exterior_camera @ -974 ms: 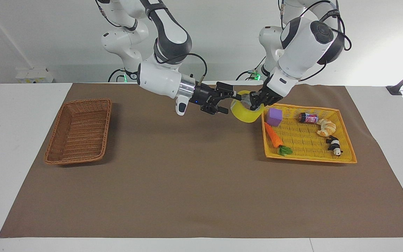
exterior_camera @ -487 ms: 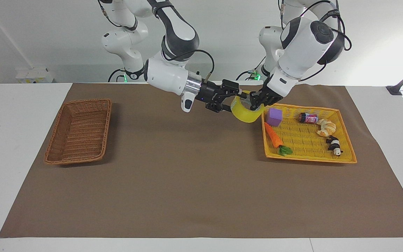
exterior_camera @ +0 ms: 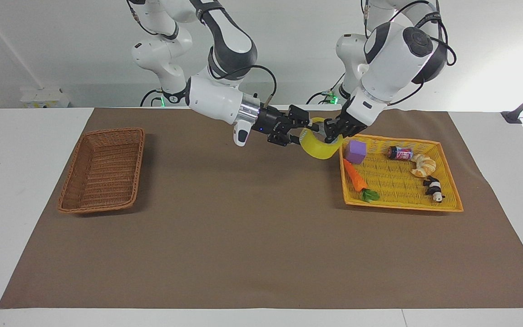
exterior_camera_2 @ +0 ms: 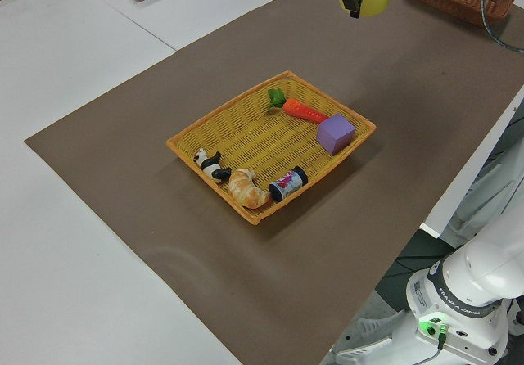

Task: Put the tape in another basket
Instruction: 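Carry the tape with the right gripper over the wicker basket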

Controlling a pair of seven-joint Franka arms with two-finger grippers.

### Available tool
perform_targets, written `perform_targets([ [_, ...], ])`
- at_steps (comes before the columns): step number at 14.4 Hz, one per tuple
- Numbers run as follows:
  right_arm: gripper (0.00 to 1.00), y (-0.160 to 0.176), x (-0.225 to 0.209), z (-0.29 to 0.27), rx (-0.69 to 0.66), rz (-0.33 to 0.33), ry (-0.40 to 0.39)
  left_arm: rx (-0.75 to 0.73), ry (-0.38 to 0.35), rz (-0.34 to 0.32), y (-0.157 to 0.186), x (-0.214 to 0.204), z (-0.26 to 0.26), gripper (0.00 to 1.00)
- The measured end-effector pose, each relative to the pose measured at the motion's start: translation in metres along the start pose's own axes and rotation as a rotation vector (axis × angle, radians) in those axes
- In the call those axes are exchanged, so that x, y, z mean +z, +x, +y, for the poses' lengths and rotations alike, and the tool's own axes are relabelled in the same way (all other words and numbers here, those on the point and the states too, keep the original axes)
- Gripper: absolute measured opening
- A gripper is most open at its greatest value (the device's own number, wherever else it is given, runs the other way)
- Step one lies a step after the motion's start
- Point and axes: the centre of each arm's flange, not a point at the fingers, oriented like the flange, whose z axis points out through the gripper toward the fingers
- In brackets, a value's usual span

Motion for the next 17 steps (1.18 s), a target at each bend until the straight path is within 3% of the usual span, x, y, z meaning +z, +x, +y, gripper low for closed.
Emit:
perform_targets([
  [7, 0.54, 0.000, 0.000, 0.000, -0.001, 0.000, 0.001, -0.007, -0.003, -0.003, 0.000, 0.000, 0.000, 0.22],
  [10, 0.54, 0.000, 0.001, 0.003, 0.005, -0.001, -0.003, -0.052, -0.007, 0.003, -0.002, -0.006, 0.003, 0.52],
  [14, 0.54, 0.000, 0.001, 0.005, 0.007, -0.002, -0.006, -0.055, -0.006, 0.028, -0.009, -0.066, -0.002, 0.99],
  [17, 0.54, 0.001, 0.001, 0.005, 0.008, -0.002, -0.005, -0.038, 0.072, 0.089, 0.016, -0.097, -0.056, 1.00],
])
